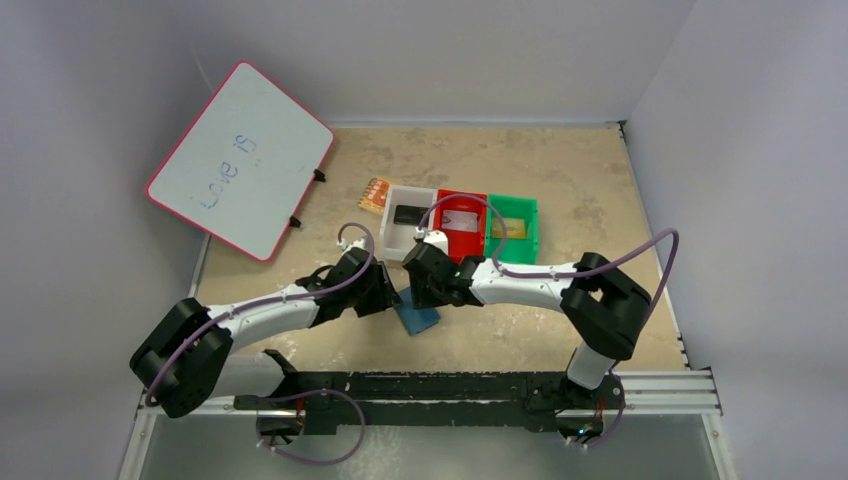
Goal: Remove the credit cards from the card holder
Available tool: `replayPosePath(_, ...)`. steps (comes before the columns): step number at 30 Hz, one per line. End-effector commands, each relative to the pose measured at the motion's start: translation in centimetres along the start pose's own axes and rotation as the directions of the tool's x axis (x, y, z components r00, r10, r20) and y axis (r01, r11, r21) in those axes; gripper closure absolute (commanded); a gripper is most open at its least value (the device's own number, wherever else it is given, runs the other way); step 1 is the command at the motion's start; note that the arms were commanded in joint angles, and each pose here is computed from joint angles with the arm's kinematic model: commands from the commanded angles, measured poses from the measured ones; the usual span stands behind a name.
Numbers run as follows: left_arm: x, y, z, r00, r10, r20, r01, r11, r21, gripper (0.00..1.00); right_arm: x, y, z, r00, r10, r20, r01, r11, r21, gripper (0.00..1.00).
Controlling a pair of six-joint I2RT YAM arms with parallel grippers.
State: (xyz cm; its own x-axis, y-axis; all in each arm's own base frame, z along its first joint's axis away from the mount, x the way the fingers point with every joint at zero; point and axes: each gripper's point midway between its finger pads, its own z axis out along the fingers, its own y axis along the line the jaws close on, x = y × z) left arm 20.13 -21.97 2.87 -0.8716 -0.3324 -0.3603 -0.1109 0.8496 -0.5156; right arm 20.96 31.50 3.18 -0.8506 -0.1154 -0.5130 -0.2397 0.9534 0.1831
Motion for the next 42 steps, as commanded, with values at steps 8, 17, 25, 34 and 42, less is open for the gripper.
replayPosePath(8,0.0,1.3,0.8,1.000,0.011,0.024,-0.010,0.999,-0.050,0.53,0.3,-0.5,-0.2,0.998,-0.056,-0.004,0.056,0.997,0.044,0.52)
replayPosePath(17,0.4,1.5,0.8,0.996,0.085,-0.003,-0.085,0.992,-0.098,0.56,0.4,0.5,-1.1,0.998,0.056,-0.005,-0.057,0.998,-0.012,0.72)
replayPosePath(25,0.9,3.3,0.9,0.992,0.125,-0.020,-0.127,0.972,-0.197,0.57,-0.6,1.3,-1.8,0.977,0.213,-0.007,-0.210,0.956,-0.204,0.90)
replayPosePath(34,1.6,4.6,1.2,0.984,0.167,-0.055,-0.175,0.955,-0.239,0.59,-1.2,1.2,-3.4,0.939,0.338,-0.060,-0.332,0.847,-0.415,0.95)
replayPosePath(42,1.3,3.8,1.1,0.985,0.169,-0.038,-0.173,0.961,-0.215,0.61,-2.3,-0.9,-3.3,0.978,0.194,0.077,-0.171,0.955,-0.244,0.68)
